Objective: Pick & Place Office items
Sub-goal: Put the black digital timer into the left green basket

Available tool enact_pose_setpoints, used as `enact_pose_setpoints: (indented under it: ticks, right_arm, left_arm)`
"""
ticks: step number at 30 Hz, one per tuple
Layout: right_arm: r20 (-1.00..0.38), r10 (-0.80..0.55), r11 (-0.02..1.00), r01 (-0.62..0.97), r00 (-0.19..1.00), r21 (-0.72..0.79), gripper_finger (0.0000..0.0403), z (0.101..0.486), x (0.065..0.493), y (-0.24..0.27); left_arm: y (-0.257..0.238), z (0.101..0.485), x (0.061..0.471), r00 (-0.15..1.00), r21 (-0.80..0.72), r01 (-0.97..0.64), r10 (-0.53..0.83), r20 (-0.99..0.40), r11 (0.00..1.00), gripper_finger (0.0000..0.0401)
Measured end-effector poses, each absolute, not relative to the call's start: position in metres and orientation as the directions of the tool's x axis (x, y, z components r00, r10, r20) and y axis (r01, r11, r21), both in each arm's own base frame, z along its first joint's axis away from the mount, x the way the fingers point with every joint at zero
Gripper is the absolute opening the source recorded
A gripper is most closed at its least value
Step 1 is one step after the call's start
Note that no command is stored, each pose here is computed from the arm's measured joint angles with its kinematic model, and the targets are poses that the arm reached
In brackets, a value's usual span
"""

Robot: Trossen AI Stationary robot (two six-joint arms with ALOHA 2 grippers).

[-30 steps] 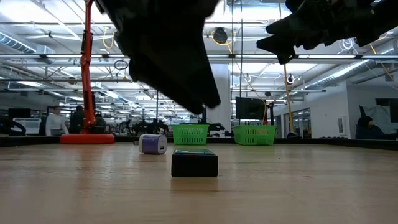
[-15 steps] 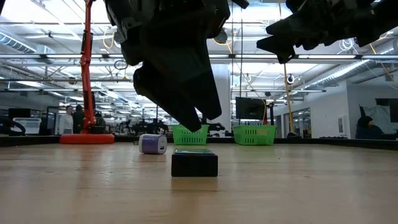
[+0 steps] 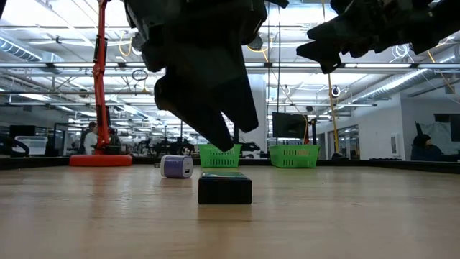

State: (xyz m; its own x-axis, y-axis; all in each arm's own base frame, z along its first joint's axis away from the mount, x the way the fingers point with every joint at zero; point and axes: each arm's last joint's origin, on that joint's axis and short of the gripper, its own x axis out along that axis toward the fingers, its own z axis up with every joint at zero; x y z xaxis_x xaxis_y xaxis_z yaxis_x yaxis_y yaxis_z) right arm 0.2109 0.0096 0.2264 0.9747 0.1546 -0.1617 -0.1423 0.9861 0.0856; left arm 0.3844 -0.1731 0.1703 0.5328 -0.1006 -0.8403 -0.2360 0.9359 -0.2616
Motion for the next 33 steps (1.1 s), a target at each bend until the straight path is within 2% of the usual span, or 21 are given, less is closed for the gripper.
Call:
enact_pose_setpoints:
  ticks: [6, 14, 22, 28, 33]
  right_arm:
    - [-0.161, 0.155, 0.986, -0.143, 0.975, 0.084, 0.0210, 0.226, 0.211, 0.010]
    - [-0.161, 0.155, 0.986, -0.143, 0.975, 0.083, 0.0210, 0.226, 0.211, 0.010]
    - [-0.161, 0.155, 0.986, -0.143, 0.975, 0.083, 0.0210, 0.226, 0.211, 0.010]
    - [-0.161, 0.154, 0.986, -0.143, 0.975, 0.083, 0.0210, 0.226, 0.211, 0.010]
    - [-0.161, 0.155, 0.986, -0.142, 0.975, 0.085, 0.0210, 0.226, 0.211, 0.010]
  left_arm:
    - [-0.174, 0.170, 0.383, 0.511, -0.266, -0.211, -0.126, -0.850, 0.941, 0.0269]
    - [-0.171, 0.166, 0.384, 0.540, -0.204, -0.276, -0.024, -0.842, 0.939, 0.0269]
    - [-0.180, 0.166, 0.380, 0.536, -0.186, -0.224, -0.038, -0.843, 0.957, 0.0269]
    - [-0.190, 0.167, 0.378, 0.533, -0.235, -0.154, -0.119, -0.838, 0.960, 0.0269]
    - [-0.193, 0.160, 0.379, 0.524, -0.237, -0.145, -0.129, -0.842, 0.961, 0.0269]
